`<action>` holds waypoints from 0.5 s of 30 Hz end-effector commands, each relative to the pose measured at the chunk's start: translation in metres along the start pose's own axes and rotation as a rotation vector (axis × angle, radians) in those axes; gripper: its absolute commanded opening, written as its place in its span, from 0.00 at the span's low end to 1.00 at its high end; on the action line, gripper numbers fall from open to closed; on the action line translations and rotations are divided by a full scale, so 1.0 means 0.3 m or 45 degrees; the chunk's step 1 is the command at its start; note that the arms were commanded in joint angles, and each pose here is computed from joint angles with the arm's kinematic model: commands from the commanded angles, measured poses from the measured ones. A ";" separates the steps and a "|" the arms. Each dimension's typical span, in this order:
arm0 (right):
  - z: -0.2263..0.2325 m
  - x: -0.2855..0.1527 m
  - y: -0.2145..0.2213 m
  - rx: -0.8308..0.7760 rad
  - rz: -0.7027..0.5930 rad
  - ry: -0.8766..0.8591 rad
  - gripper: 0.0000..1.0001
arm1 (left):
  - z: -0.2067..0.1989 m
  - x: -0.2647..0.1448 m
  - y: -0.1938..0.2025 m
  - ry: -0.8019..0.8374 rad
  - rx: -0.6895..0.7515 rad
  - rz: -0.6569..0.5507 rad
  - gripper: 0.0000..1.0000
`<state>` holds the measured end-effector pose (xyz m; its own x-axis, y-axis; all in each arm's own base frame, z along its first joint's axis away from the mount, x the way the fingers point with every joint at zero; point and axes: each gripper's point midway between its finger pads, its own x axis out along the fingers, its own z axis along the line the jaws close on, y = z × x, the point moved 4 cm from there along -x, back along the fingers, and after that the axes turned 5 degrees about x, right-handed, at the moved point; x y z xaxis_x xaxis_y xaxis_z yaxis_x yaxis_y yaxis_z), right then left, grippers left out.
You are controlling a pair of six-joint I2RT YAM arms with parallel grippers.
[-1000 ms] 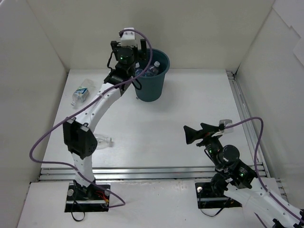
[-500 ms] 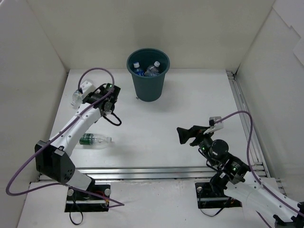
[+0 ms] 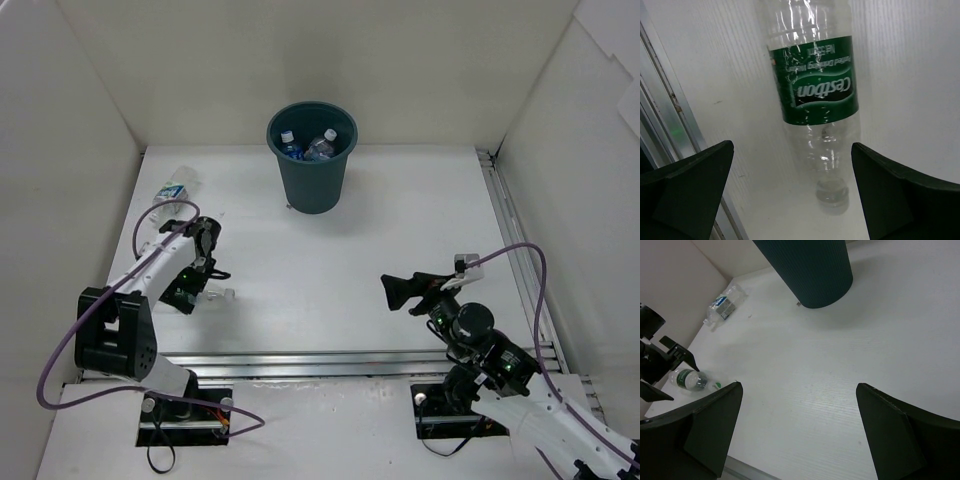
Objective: Put the plastic bottles in the bin
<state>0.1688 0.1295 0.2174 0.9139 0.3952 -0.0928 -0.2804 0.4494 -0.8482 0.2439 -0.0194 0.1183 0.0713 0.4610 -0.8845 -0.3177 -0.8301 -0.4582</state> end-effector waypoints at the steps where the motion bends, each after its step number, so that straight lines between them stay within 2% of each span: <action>1: 0.044 -0.009 -0.069 0.057 -0.080 -0.051 0.94 | 0.010 0.002 -0.019 0.052 -0.152 0.030 1.00; 11: 0.027 0.002 -0.050 0.042 -0.077 -0.023 0.95 | 0.001 0.102 -0.033 0.020 -0.199 0.043 0.99; 15: 0.029 0.002 -0.053 0.040 -0.081 -0.028 0.95 | -0.021 0.150 -0.009 0.025 -0.199 0.074 0.96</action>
<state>0.1673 0.1278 0.2183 0.9144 0.3952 -0.0879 -0.2771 0.4525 -0.8476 0.2480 0.0008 0.0876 0.0629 0.4179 -0.9063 -0.1831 -0.8879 -0.4221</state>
